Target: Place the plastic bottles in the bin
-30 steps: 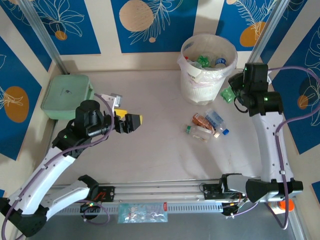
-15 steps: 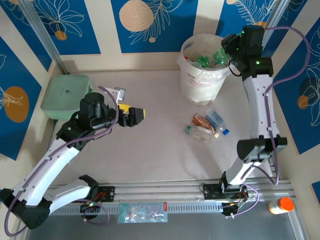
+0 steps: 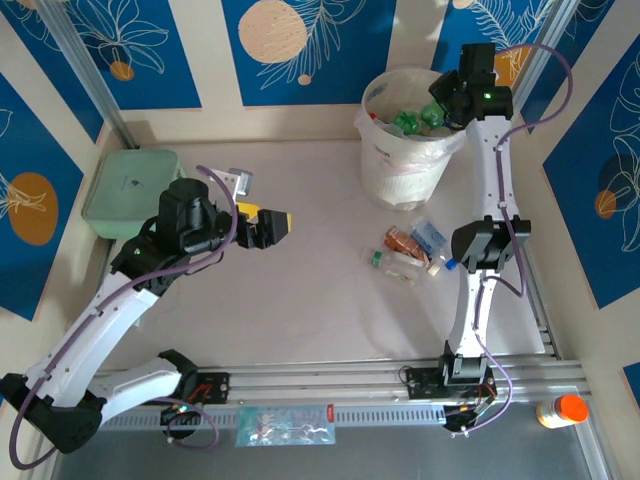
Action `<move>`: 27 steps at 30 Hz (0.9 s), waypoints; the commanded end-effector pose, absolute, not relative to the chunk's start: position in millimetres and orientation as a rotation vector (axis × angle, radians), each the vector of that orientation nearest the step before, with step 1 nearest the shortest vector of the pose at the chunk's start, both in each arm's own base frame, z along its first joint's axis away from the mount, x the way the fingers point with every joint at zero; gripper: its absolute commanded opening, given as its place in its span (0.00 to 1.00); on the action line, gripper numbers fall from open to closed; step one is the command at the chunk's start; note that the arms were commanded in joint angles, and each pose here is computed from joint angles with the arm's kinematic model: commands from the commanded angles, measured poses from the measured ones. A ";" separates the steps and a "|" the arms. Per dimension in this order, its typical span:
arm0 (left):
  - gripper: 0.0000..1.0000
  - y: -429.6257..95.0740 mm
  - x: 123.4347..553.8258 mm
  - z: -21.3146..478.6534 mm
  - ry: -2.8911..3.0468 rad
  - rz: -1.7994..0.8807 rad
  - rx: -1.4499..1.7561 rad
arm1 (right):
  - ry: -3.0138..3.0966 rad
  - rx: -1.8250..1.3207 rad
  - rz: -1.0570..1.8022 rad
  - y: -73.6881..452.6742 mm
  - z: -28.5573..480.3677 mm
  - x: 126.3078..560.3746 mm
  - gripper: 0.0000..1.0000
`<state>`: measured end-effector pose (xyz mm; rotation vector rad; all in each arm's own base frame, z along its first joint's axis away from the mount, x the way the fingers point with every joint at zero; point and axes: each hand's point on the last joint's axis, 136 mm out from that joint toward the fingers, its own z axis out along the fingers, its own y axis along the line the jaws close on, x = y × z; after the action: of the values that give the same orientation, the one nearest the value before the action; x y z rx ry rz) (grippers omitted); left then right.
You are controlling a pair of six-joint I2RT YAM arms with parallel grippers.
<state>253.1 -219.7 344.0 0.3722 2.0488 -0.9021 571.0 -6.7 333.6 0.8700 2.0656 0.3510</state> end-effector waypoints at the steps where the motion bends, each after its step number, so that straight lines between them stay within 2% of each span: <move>1: 0.98 -213.8 255.4 351.7 2.031 -0.867 0.376 | 2.140 0.840 0.190 -14.0 318.6 556.8 0.42; 4: 0.98 -214.1 255.8 350.0 2.034 -0.864 0.377 | 2.189 0.832 0.165 -14.3 301.3 556.4 0.45; 7: 0.98 -214.4 256.3 349.9 2.033 -0.866 0.376 | 2.209 0.816 0.171 -11.8 297.6 556.2 0.53; 11: 0.98 -214.4 256.8 351.2 2.030 -0.867 0.372 | 2.194 0.790 0.186 -9.5 309.0 554.8 0.69; 16: 0.98 -213.6 256.4 350.9 2.028 -0.870 0.364 | 2.151 0.770 0.211 -8.3 331.7 549.8 0.78; 27: 0.98 -210.7 247.7 362.2 2.002 -0.884 0.377 | 2.057 0.652 0.305 8.0 396.3 525.9 0.78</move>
<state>251.9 -216.9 342.0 0.3715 2.0576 -0.8855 552.1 0.2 339.1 0.7396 2.1375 0.2539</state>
